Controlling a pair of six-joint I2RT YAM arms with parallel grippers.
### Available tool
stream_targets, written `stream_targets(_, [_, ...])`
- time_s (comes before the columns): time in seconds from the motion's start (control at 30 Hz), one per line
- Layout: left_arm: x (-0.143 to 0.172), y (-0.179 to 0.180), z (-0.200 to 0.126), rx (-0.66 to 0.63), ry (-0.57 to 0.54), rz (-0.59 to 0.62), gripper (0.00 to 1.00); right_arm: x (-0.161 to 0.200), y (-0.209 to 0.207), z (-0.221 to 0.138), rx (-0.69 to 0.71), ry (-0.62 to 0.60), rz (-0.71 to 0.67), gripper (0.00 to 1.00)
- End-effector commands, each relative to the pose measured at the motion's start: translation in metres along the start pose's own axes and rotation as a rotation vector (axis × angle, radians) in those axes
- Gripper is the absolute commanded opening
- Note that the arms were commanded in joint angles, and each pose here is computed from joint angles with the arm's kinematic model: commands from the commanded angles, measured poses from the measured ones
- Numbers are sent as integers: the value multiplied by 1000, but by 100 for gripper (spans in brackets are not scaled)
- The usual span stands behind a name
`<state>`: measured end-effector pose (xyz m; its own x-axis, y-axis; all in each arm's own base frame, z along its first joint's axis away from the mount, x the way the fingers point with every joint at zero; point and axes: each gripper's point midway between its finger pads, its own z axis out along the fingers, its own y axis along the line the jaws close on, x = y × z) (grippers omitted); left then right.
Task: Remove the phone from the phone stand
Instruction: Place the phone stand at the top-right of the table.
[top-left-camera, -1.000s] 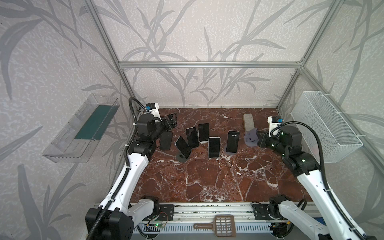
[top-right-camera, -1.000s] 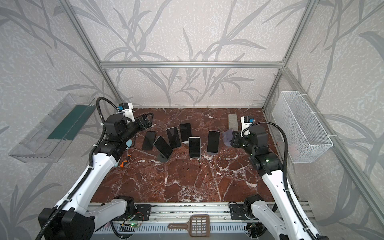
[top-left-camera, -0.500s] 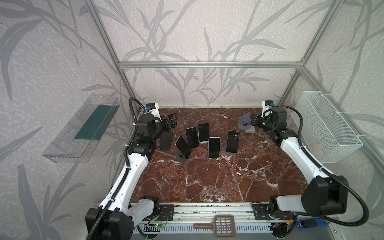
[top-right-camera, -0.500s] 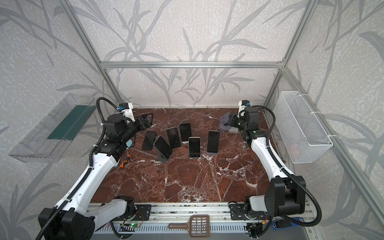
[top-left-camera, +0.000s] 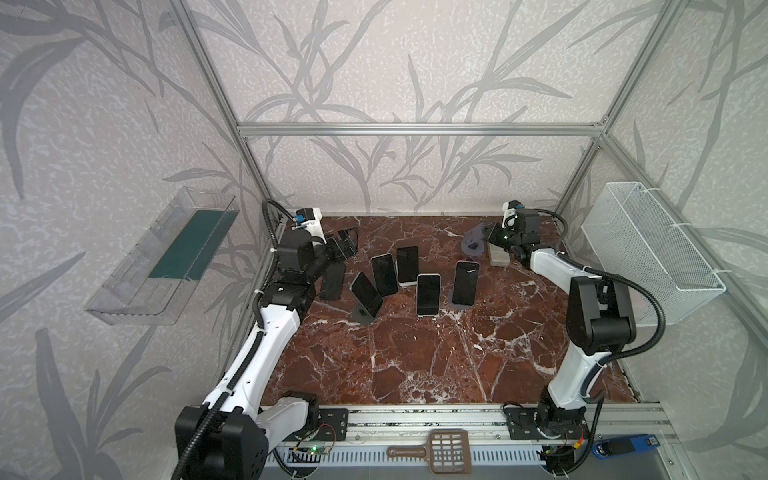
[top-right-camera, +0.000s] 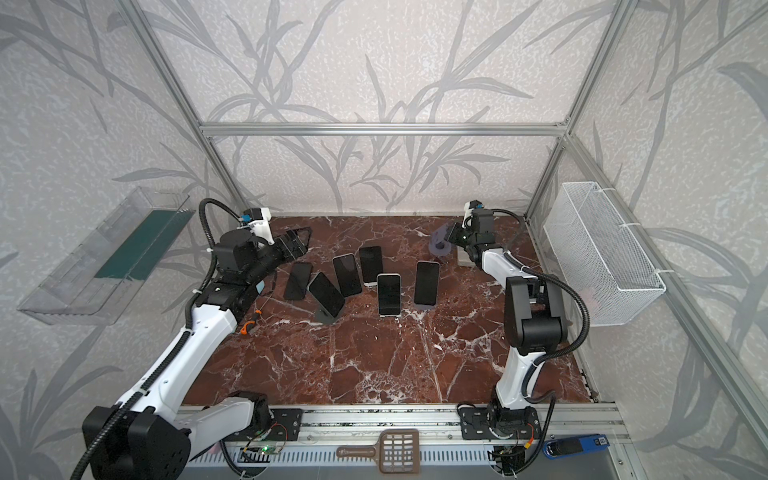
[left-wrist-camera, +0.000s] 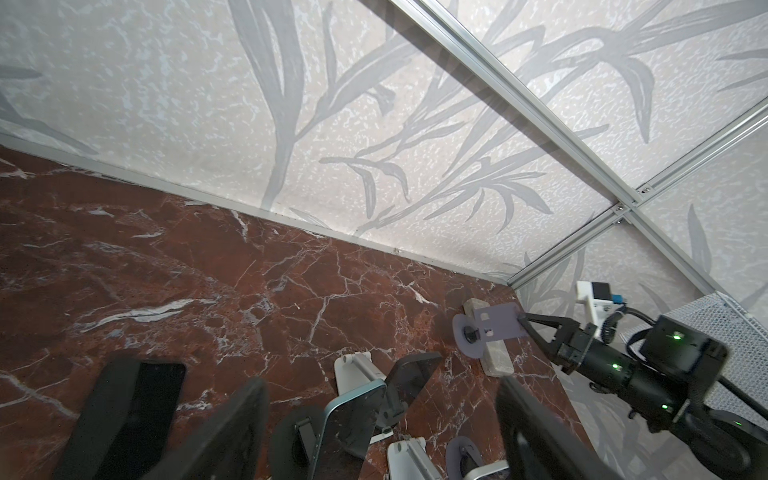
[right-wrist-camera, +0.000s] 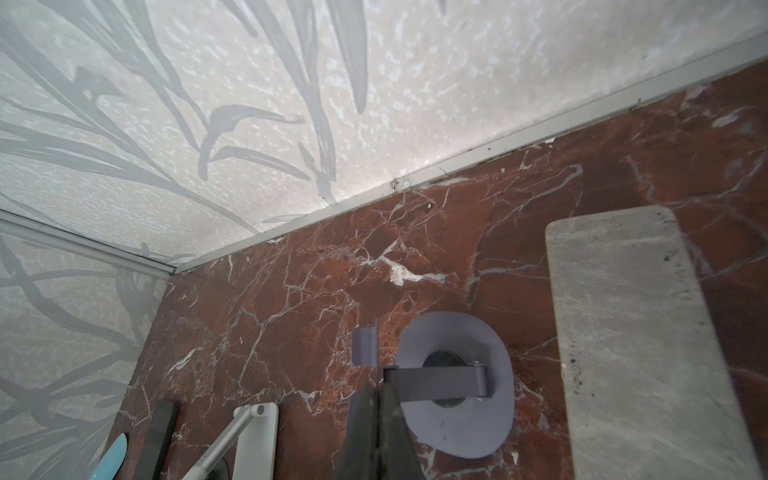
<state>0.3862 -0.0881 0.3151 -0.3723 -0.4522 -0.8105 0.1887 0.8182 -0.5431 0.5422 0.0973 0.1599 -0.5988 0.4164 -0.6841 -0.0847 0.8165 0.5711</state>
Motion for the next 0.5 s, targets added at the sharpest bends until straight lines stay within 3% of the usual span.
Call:
stream_targets(0.0, [0, -6, 4, 40, -3, -21, 86, -23, 19, 8, -68, -60, -32, 0])
stream_targets(0.27, [7, -7, 11, 64, 26, -46, 85, -5, 5, 25, -32, -15, -54, 0])
stream_targets(0.33, [7, -9, 12, 76, 27, -45, 85, -1, 3, 25, -30, -11, -54, 11])
stream_targets(0.47, [7, -7, 11, 64, 26, -45, 85, 1, 1, 21, -11, -3, -64, 21])
